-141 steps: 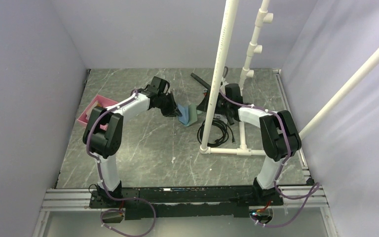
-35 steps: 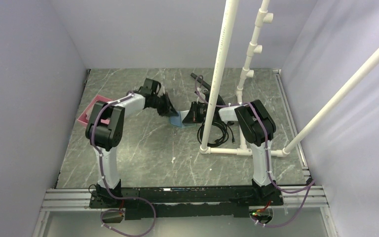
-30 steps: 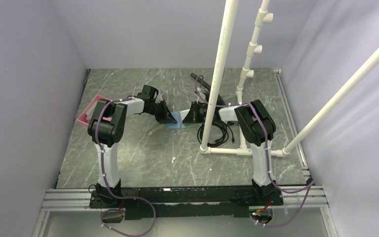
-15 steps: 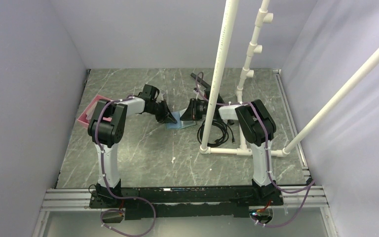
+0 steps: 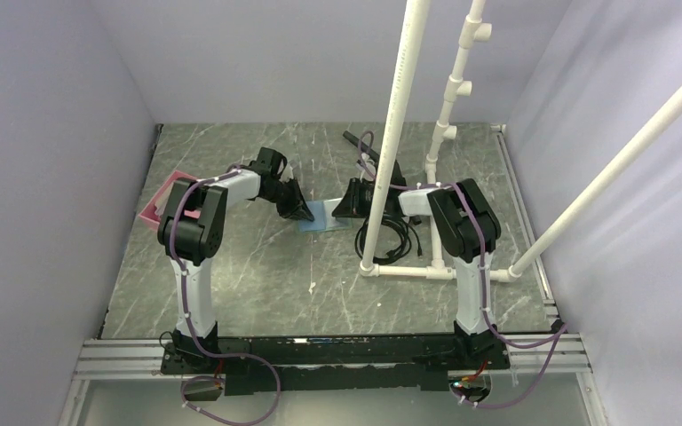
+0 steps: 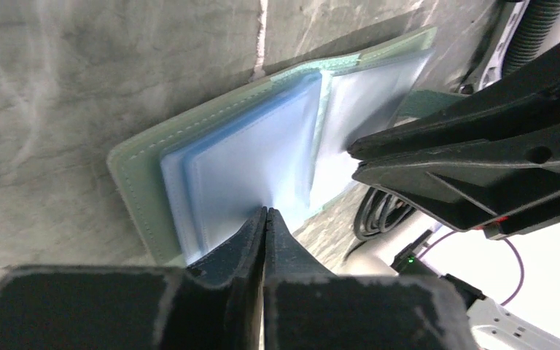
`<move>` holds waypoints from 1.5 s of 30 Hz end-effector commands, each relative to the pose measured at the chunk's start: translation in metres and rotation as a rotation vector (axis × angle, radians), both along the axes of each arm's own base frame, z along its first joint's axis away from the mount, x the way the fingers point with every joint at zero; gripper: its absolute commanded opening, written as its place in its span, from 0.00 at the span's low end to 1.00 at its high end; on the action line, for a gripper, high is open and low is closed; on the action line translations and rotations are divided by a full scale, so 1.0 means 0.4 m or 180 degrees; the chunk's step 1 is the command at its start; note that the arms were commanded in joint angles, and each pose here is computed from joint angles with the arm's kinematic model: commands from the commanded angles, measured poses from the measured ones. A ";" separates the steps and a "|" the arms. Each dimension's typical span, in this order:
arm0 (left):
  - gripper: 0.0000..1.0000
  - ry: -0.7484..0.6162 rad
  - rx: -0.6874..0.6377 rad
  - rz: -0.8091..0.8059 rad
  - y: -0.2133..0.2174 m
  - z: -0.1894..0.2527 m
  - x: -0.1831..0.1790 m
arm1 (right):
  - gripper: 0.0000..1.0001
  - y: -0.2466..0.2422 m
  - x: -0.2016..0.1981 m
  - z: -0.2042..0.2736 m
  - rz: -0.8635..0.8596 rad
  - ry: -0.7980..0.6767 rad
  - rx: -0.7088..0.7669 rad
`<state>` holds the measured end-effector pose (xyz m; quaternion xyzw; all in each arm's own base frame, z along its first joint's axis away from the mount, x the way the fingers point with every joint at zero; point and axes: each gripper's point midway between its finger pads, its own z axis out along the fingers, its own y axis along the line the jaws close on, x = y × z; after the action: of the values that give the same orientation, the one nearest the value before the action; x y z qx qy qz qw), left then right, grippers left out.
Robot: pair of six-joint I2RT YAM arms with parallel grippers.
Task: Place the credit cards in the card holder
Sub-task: Open the card holder at the center of the board.
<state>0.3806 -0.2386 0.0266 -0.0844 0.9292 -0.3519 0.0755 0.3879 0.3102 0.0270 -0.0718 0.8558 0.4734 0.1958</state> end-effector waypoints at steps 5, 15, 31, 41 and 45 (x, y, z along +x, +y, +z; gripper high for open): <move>0.21 -0.0179 0.0324 -0.0018 0.049 0.047 0.027 | 0.23 0.032 -0.016 0.107 0.0222 -0.0405 0.0012; 0.32 -0.0377 -0.0390 -0.0136 -0.024 0.187 0.032 | 0.25 0.071 -0.018 0.209 0.0330 -0.0614 0.0213; 0.37 0.0035 0.0265 0.0215 0.076 -0.043 0.013 | 0.25 0.012 -0.019 0.024 0.0022 -0.0149 -0.0037; 0.40 -0.0131 0.0282 0.0192 0.078 0.013 0.031 | 0.25 0.012 -0.008 0.059 0.0064 -0.0304 -0.0079; 0.52 -0.0316 0.0062 0.0104 0.054 0.081 0.043 | 0.26 0.021 -0.015 0.136 0.0105 -0.0373 0.0037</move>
<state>0.3863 -0.2244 0.0377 -0.0999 0.9256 -0.3551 0.0854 0.3722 0.3141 0.0310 -0.0870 0.8598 0.4644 0.1938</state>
